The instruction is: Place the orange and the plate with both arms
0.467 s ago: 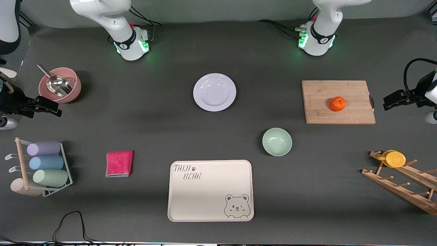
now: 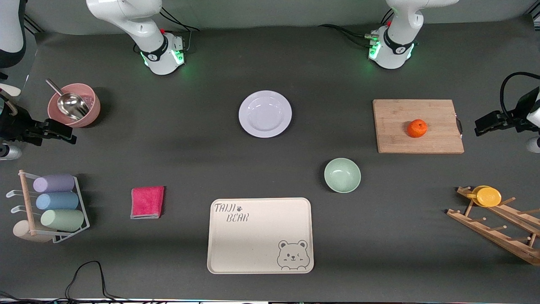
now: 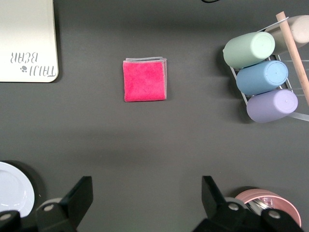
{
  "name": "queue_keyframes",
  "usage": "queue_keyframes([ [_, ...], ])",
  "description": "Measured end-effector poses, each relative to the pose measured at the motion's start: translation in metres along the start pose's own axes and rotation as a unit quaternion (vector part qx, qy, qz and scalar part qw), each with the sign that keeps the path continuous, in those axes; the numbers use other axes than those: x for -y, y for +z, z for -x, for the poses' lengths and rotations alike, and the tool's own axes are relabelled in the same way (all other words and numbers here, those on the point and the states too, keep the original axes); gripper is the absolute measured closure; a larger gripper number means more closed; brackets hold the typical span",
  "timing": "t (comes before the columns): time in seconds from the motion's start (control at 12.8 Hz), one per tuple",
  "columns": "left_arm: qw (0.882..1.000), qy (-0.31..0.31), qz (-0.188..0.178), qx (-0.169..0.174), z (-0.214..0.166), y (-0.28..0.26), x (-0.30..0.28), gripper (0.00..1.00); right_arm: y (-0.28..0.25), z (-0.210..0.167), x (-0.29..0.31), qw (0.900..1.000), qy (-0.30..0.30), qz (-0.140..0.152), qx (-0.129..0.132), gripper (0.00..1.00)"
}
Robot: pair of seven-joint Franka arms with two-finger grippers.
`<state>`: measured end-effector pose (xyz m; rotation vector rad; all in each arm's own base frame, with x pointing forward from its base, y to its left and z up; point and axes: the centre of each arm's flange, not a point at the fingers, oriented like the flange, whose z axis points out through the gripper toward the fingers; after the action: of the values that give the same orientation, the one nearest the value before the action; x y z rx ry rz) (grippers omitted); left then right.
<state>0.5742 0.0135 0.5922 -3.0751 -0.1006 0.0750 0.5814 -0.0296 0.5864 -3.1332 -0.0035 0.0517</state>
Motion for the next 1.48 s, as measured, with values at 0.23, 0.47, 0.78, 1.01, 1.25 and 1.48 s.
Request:
queue_keyframes([
  [0.23,1.000,0.001,0.000,0.001,0.000,0.000,-0.002,0.00,0.000,0.000,0.001,1.000,-0.001,0.000,0.000,0.00],
  [0.47,1.000,0.002,-0.002,0.028,0.006,0.005,-0.002,0.00,-0.001,0.006,0.002,1.000,-0.002,-0.001,0.009,0.00],
  [0.78,0.998,-0.002,-0.004,0.062,0.031,-0.012,0.004,0.00,-0.008,0.049,0.007,1.000,-0.009,-0.010,0.011,0.00],
  [1.01,0.998,-0.007,-0.004,0.062,0.085,-0.041,0.012,0.00,-0.027,0.086,0.035,1.000,-0.002,-0.016,-0.005,0.00],
  [1.25,0.998,-0.009,-0.003,0.055,0.135,-0.056,0.016,0.00,-0.032,0.104,0.049,1.000,0.002,-0.019,-0.009,0.00],
  [1.48,0.998,-0.008,-0.004,0.069,0.142,-0.042,0.015,0.00,-0.020,0.108,0.055,1.000,-0.001,-0.025,0.005,0.00],
])
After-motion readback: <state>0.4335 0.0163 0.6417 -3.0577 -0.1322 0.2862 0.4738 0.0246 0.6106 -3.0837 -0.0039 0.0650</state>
